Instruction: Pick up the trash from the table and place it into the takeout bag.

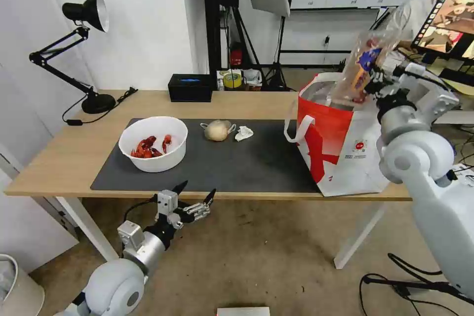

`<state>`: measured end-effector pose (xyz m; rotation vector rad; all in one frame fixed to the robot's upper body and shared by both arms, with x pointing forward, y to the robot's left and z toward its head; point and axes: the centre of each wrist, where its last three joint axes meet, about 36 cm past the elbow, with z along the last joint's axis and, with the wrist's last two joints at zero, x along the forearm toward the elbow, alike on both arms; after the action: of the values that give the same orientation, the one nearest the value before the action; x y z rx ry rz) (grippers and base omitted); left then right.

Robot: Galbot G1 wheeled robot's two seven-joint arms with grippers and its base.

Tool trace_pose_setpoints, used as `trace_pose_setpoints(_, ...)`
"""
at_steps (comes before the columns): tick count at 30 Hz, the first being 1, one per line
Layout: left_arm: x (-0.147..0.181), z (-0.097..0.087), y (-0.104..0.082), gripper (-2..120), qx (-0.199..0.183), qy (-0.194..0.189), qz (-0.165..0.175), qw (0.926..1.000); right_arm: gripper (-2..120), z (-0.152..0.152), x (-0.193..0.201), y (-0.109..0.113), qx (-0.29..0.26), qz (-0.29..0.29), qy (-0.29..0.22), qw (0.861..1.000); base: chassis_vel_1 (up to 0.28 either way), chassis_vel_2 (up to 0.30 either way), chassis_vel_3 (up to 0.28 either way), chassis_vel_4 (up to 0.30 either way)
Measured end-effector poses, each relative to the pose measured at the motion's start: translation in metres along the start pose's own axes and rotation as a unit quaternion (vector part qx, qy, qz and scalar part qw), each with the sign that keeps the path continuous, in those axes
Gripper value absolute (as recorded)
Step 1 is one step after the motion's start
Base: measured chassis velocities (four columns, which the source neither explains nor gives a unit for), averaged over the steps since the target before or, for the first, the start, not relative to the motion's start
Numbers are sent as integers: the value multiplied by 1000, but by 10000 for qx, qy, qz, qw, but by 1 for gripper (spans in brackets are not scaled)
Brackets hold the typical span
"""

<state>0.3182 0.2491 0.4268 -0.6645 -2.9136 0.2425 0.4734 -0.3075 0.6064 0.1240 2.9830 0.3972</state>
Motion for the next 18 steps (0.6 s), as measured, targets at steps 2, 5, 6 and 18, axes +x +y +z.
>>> trace_pose_setpoints(2, 0, 0, 0, 100, 0, 1, -13, 10000, 0, 0, 1, 0, -30, 5, 35, 10000, 0, 0, 0, 0)
trace_pose_setpoints(5, 2, 1, -3, 100, 16, 17, -21, 10000, 0, 2, 6, 1, -130, 33, 173, 9998, 0, 0, 0, 0)
trace_pose_setpoints(6, 2, 1, -3, 100, 16, 17, -21, 10000, 0, 2, 6, 1, -130, 33, 173, 9998, 0, 0, 0, 0)
trace_pose_setpoints(18, 4, -1, -4, 100, -46, 30, 6, 10000, 30, -6, 15, 2, -596, 216, 745, 9952, 0, 0, 0, 0)
